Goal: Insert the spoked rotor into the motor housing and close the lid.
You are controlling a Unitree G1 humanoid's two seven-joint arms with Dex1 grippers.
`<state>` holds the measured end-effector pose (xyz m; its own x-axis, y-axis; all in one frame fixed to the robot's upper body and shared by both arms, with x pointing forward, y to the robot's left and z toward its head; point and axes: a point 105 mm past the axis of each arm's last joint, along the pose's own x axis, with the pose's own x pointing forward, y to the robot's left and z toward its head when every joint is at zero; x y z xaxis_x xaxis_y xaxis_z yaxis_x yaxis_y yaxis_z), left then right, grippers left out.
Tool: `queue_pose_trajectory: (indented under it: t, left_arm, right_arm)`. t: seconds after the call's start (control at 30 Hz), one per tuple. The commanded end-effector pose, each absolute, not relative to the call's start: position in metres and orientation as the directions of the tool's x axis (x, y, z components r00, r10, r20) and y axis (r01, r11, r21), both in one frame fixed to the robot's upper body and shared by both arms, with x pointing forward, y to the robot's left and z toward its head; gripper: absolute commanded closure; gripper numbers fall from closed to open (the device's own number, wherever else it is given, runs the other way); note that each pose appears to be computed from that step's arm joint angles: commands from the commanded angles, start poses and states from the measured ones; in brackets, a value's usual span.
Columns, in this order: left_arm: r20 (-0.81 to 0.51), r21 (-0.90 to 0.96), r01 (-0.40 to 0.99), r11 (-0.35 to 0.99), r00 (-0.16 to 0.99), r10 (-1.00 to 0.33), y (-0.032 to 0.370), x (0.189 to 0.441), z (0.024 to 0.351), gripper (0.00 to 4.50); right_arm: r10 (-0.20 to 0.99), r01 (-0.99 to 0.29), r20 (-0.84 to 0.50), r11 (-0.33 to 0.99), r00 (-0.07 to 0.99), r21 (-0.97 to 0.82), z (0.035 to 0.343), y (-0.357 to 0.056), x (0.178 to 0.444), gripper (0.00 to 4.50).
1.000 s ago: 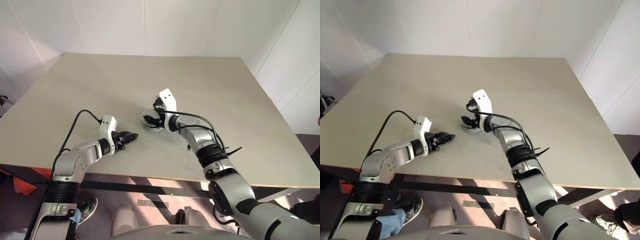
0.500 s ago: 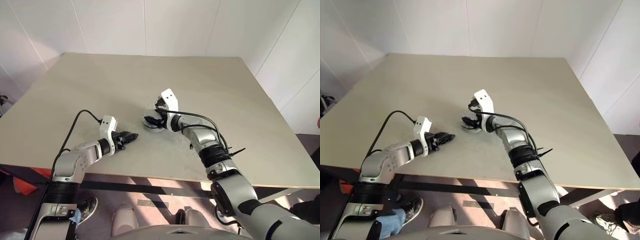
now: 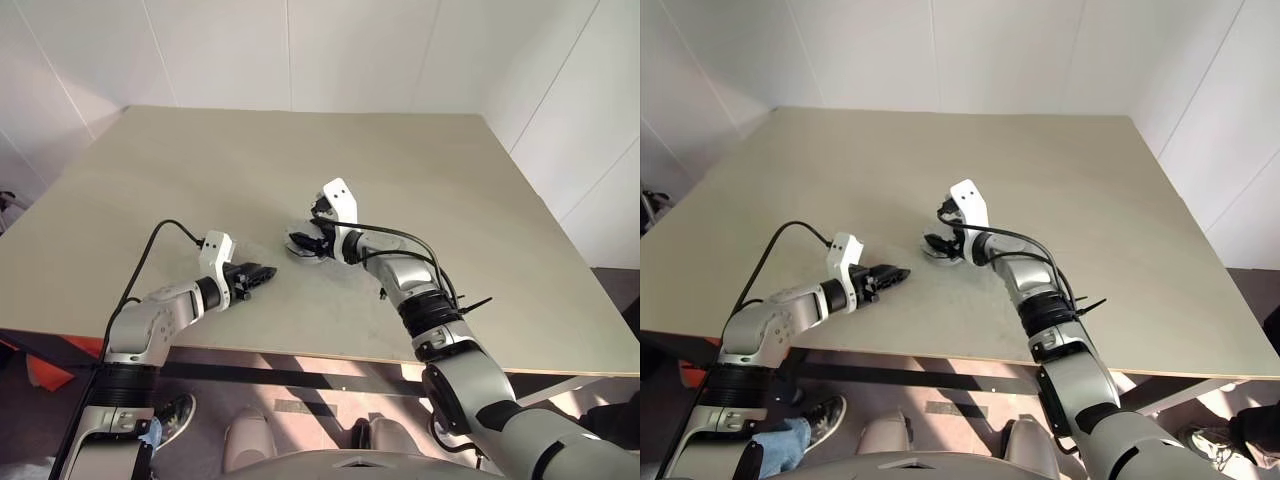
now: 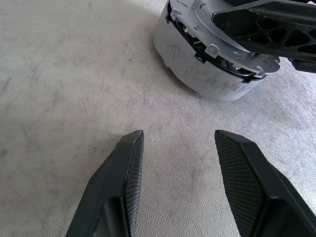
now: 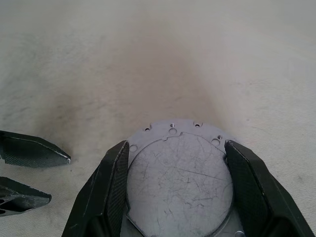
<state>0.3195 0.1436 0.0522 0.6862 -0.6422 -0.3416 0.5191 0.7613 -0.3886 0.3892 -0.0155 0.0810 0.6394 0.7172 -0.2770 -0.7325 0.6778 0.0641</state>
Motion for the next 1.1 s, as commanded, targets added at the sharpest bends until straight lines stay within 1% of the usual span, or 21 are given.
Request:
queue_pose_trajectory:
  t: [0.03,0.2,0.37,0.63,0.77,0.83,0.97,1.1]
  left_arm:
    - [-0.316,-0.366,0.534,0.762,0.699,-0.641,0.143,0.321,0.061,2.08]
    - [-0.316,-0.367,0.532,0.763,0.701,-0.64,0.143,0.321,0.061,2.08]
    - [-0.316,-0.367,0.532,0.763,0.7,-0.641,0.143,0.32,0.061,2.08]
    - [-0.316,-0.369,0.533,0.762,0.699,-0.641,0.142,0.32,0.061,2.08]
    - [-0.315,-0.371,0.533,0.761,0.698,-0.643,0.141,0.32,0.061,2.08]
    - [-0.317,-0.372,0.533,0.76,0.697,-0.643,0.141,0.32,0.06,2.08]
    - [-0.317,-0.373,0.532,0.76,0.696,-0.644,0.141,0.32,0.06,2.08]
    - [-0.319,-0.374,0.532,0.76,0.695,-0.644,0.14,0.32,0.059,2.08]
  right_arm:
    - [0.715,-0.731,-0.244,0.682,0.655,0.038,0.092,-0.015,0.394,1.54]
    - [0.711,-0.728,-0.256,0.685,0.655,0.036,0.088,-0.016,0.394,1.54]
    - [0.682,-0.698,-0.285,0.714,0.673,0.059,0.075,-0.023,0.396,1.54]
    - [0.679,-0.701,-0.297,0.712,0.672,0.041,0.07,-0.022,0.396,1.54]
    - [0.657,-0.687,-0.321,0.726,0.682,0.029,0.065,-0.025,0.397,1.54]
    - [0.651,-0.68,-0.321,0.733,0.688,0.032,0.066,-0.026,0.399,1.54]
    - [0.676,-0.687,-0.268,0.724,0.686,0.067,0.08,-0.021,0.4,1.54]
    - [0.692,-0.701,-0.241,0.71,0.68,0.059,0.09,-0.019,0.4,1.54]
